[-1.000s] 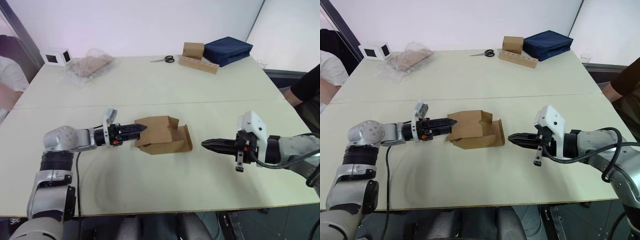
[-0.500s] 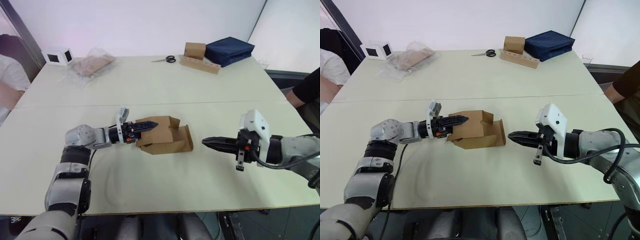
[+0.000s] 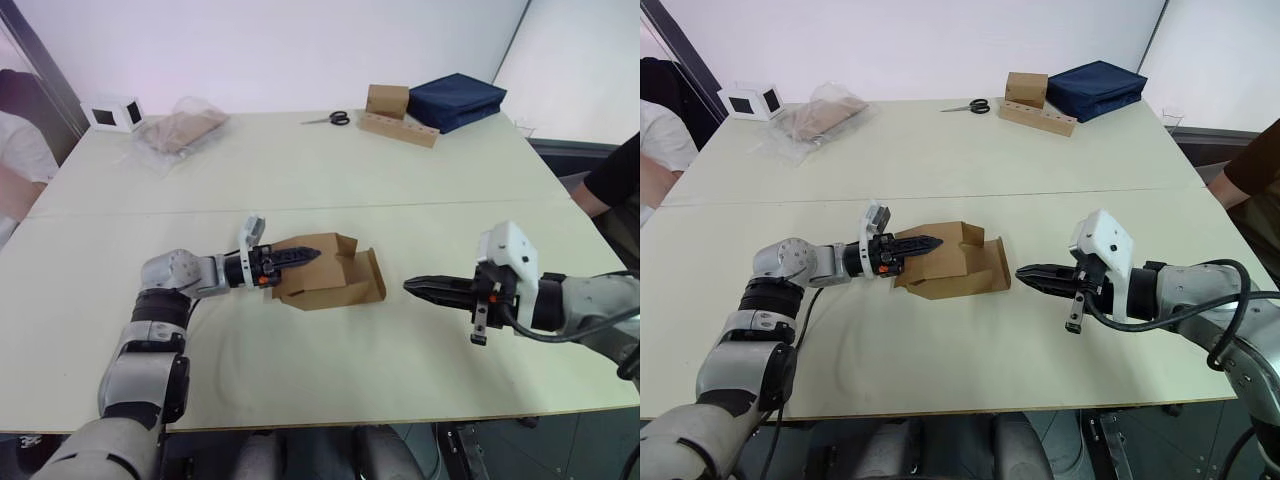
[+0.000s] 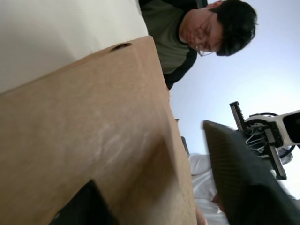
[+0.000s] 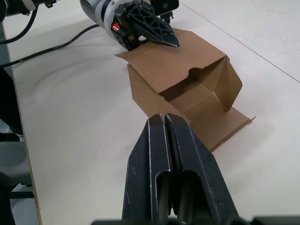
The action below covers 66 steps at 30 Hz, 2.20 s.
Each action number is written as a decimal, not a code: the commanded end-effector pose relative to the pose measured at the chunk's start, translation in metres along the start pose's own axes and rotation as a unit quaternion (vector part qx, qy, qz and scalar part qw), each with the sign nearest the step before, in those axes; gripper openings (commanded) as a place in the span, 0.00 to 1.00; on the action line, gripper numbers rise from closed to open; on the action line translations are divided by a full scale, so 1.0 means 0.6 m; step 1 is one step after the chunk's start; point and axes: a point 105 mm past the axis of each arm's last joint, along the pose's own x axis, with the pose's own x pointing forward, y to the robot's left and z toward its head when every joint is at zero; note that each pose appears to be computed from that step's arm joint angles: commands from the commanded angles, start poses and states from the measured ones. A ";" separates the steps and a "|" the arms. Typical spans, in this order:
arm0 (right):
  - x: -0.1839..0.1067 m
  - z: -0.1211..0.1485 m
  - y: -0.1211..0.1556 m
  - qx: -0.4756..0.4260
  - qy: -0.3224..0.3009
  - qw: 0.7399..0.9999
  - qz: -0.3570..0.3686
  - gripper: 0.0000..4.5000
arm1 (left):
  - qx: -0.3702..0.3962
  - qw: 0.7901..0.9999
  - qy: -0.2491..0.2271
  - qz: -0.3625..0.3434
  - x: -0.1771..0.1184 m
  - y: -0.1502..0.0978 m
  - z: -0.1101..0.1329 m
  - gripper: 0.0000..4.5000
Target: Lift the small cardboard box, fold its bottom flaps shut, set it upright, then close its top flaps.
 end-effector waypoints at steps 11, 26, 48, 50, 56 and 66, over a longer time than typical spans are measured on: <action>-0.003 0.020 -0.006 -0.023 -0.020 0.999 -0.025 0.00 | 0.066 0.997 0.013 -0.046 -0.015 -0.060 0.018 0.02; 0.043 0.095 -0.087 0.011 -0.169 0.977 -0.132 0.00 | 0.331 0.937 -0.025 -0.106 -0.018 -0.179 -0.004 0.02; 0.134 0.135 -0.053 -0.012 -0.205 0.977 -0.049 0.00 | 0.355 0.928 -0.017 -0.116 -0.010 -0.186 -0.013 0.02; 0.139 0.139 -0.044 -0.016 -0.208 0.977 -0.038 0.00 | 0.353 0.928 -0.016 -0.115 -0.008 -0.184 -0.015 0.02; 0.151 0.145 -0.025 -0.022 -0.211 0.977 -0.016 0.00 | 0.348 0.930 -0.022 -0.115 0.000 -0.184 -0.011 0.02; 0.155 0.144 -0.016 -0.025 -0.210 0.977 -0.009 0.00 | 0.342 0.932 -0.044 -0.109 0.001 -0.186 0.002 0.02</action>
